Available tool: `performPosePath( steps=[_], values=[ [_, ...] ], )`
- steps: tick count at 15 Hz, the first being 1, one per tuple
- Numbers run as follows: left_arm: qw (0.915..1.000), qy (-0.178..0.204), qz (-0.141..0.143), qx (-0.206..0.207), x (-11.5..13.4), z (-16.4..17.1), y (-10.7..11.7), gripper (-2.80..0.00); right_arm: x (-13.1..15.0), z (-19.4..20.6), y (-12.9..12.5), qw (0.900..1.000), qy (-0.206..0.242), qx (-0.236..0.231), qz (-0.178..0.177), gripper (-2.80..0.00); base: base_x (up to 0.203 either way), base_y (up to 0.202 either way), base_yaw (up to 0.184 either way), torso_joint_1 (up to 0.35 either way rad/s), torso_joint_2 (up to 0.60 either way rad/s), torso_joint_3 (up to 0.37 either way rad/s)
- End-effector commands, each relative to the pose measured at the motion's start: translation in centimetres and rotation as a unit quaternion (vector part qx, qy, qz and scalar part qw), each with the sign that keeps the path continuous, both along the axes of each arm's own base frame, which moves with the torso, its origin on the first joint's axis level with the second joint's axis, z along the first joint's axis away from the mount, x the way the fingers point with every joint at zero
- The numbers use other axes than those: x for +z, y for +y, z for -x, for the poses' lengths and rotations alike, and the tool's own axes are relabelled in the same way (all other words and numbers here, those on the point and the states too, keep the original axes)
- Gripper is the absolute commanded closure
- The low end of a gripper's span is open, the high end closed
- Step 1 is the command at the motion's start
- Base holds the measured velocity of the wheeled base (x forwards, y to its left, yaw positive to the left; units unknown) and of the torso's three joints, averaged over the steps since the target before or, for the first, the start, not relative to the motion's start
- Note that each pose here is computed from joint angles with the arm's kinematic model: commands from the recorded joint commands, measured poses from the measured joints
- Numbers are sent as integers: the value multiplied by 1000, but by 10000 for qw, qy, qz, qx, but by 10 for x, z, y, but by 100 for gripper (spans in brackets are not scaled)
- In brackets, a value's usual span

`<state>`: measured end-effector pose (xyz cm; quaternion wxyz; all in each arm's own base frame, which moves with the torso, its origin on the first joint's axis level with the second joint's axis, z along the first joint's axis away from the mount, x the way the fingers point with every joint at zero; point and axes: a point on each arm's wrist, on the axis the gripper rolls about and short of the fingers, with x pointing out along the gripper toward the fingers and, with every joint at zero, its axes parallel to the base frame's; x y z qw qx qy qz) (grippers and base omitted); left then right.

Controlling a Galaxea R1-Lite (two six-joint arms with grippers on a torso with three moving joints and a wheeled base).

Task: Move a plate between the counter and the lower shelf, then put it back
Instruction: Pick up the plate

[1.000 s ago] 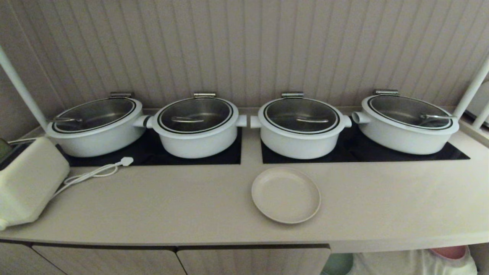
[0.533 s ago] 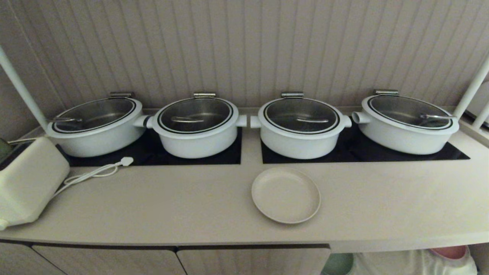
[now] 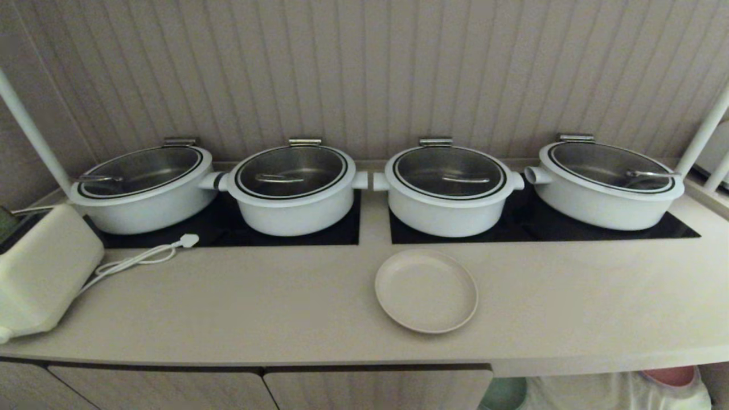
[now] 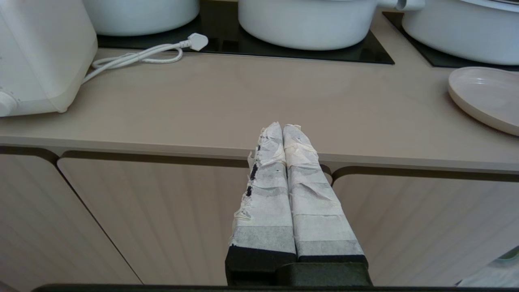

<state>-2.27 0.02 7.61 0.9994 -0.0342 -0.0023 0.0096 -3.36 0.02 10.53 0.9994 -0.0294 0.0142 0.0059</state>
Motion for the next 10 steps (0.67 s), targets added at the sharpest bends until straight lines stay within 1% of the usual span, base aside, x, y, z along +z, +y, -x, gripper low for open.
performPosePath(
  steps=[1,3,6,8,10],
  values=[
    [10000,-4,4,3,0,0,0,0,24,-10,0,9995,306,41,4,0,0,0,0,0,0,0],
    [10000,-4,4,3,0,0,0,0,49,-26,1,9983,552,186,-5,0,0,0,0,0,0,0],
    [10000,-4,4,3,0,0,0,0,83,-64,3,9930,978,659,-11,0,0,0,0,0,0,0],
    [10000,-4,4,3,0,0,0,0,97,-96,5,9844,1392,1078,26,0,0,0,0,0,0,0],
    [10000,-4,4,3,0,0,0,0,98,-130,7,9704,1901,1487,109,0,0,0,0,0,0,0]
  ],
)
